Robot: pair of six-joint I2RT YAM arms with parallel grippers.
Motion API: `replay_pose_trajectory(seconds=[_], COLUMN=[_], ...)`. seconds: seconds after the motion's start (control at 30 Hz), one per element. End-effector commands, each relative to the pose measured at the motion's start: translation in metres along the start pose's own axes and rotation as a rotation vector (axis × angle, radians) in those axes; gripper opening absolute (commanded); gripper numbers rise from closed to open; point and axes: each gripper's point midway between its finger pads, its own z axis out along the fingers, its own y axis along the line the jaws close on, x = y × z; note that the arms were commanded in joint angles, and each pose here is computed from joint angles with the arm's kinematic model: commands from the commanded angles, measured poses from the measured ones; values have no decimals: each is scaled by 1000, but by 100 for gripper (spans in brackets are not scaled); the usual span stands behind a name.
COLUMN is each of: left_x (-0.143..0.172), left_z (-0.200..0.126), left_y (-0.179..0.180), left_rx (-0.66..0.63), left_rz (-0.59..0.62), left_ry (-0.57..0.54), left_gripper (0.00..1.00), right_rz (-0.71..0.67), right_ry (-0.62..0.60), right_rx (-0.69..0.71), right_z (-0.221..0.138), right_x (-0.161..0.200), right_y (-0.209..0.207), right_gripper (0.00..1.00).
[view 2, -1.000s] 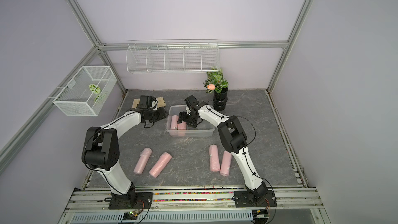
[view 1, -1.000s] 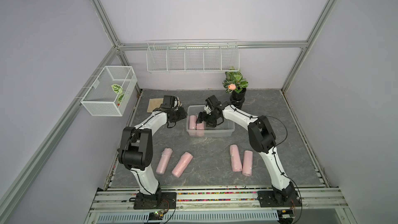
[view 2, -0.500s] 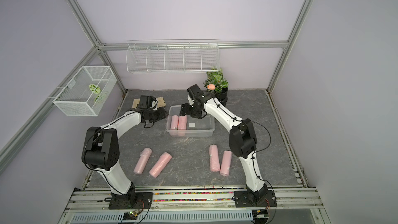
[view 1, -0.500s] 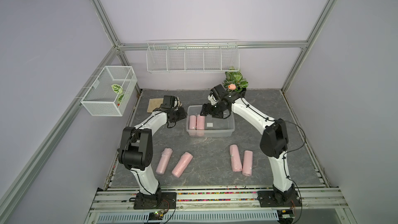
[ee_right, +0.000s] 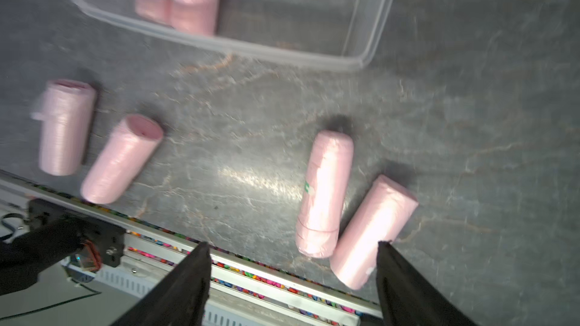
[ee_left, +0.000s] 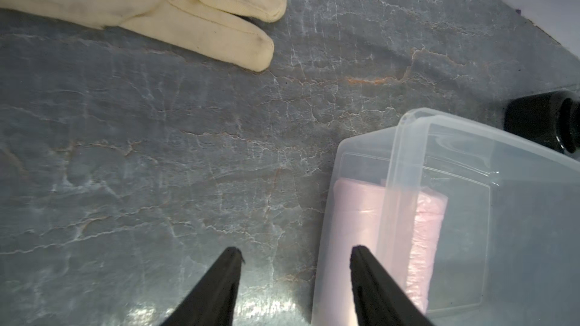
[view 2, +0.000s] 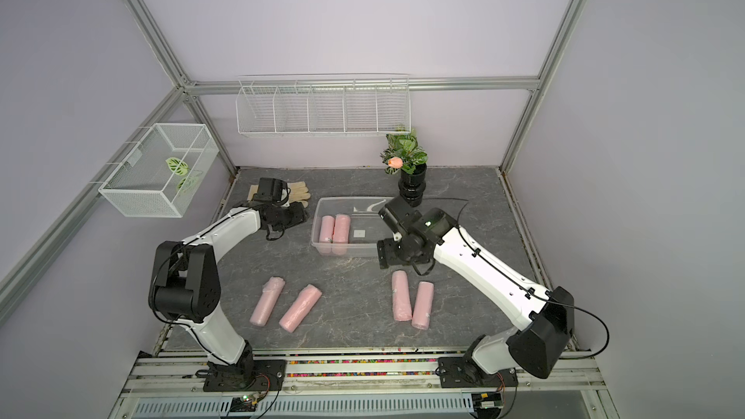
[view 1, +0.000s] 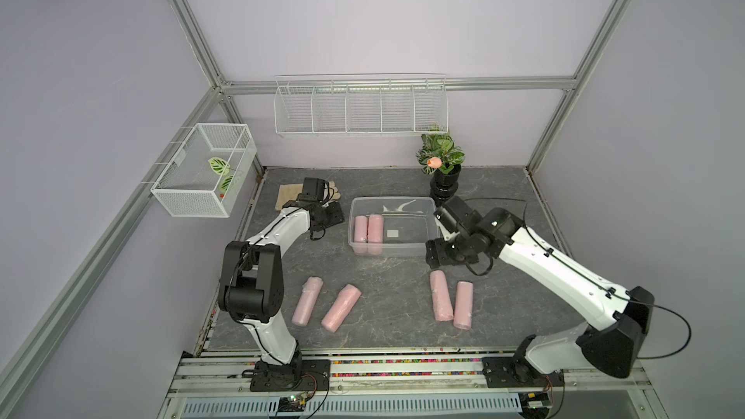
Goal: Put the roll of trash bags into the storage box
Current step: Pick up the roll of trash bags from the center of the board.
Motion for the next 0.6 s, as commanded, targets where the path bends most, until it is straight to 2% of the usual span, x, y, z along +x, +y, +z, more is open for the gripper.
replay_pose_trajectory(seconds=[0.0,0.2,0.57], left_x=[-16,-22,-12], left_z=[-23,-37,-34], left_y=[-3,-7,-8], left_rx=[-15,-5,13], left_rz=[16,21,17], left_ry=[-66,-102,-71], left_gripper=[62,64,64], right_rz=[93,102,98], right_ry=[45,96,149], right_rx=[82,128,129], right_z=[19,55,93], right_x=[29,47,42], right_y=[-17,-21,-7], right_gripper=[84,82,81])
